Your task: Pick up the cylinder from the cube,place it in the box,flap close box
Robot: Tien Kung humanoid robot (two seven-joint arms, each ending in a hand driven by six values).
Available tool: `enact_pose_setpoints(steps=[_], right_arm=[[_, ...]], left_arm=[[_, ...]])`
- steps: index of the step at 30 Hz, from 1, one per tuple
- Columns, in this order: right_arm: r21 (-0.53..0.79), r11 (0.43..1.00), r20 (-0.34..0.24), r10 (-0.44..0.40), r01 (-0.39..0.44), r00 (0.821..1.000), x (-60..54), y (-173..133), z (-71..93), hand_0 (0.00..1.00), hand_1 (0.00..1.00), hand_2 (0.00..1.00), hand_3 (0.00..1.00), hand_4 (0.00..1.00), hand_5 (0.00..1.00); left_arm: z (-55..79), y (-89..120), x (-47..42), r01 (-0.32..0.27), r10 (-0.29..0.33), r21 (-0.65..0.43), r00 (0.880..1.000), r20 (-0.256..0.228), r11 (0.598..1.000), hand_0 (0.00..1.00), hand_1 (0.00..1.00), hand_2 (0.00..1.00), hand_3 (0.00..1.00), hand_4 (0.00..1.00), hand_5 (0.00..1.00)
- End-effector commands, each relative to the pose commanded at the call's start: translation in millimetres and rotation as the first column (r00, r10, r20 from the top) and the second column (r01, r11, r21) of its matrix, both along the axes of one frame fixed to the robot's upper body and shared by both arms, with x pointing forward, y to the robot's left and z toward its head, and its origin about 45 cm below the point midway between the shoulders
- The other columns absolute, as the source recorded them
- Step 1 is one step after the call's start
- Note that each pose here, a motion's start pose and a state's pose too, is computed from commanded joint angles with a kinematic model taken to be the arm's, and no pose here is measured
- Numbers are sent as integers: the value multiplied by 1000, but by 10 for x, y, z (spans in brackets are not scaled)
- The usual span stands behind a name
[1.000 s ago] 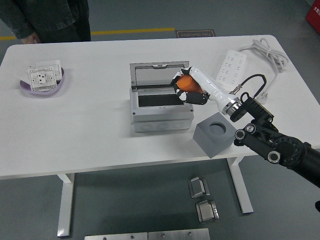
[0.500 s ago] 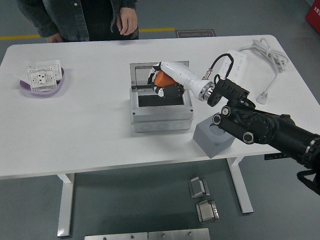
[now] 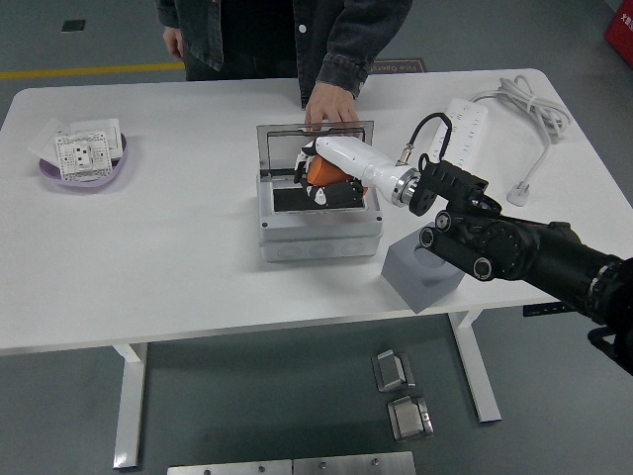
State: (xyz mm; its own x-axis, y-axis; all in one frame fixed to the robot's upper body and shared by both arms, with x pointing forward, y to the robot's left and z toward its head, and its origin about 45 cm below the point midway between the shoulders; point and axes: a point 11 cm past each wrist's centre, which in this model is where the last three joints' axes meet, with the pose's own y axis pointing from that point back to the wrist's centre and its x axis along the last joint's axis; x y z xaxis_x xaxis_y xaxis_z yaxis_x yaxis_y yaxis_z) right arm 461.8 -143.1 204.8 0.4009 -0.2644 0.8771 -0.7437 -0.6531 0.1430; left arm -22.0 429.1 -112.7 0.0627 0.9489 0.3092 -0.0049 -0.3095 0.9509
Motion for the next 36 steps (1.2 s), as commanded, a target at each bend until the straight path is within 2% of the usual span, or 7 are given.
enact_pose_setpoints(steps=[7,8,13,14,19,26,36], right_arm=[[-36,999,-5,36,-36,999,6,41,6,2,104,410,315,2,2],[-41,998,-4,40,-41,999,3,47,3,179,308,599,660,108,166],[-66,996,6,61,-61,998,-14,74,-9,179,308,599,660,108,166],[-70,996,8,63,-63,998,-15,75,-11,606,643,770,896,630,124],[-89,994,18,68,-66,998,-10,59,-10,606,643,770,896,630,124],[-102,992,20,72,-70,997,-11,37,-15,790,728,813,959,737,128],[-87,994,20,75,-73,997,-53,2,4,799,727,812,961,748,153]], left_arm=[[4,9,17,4,-4,-2,1000,3,1000,680,683,606,606,632,290],[3,7,20,4,-4,-3,1000,3,1000,678,687,609,607,631,288],[-2,-10,50,9,-9,-8,1000,11,1000,678,687,609,607,631,288],[-3,-12,54,10,-10,-9,1000,12,1000,678,686,608,607,629,286],[-6,-24,87,15,-14,-16,1000,19,1000,678,686,608,607,629,286],[-13,-49,100,18,-17,-28,1000,22,999,677,687,604,606,625,281],[-24,-82,62,14,-13,-37,1000,19,999,677,684,601,606,623,279]])
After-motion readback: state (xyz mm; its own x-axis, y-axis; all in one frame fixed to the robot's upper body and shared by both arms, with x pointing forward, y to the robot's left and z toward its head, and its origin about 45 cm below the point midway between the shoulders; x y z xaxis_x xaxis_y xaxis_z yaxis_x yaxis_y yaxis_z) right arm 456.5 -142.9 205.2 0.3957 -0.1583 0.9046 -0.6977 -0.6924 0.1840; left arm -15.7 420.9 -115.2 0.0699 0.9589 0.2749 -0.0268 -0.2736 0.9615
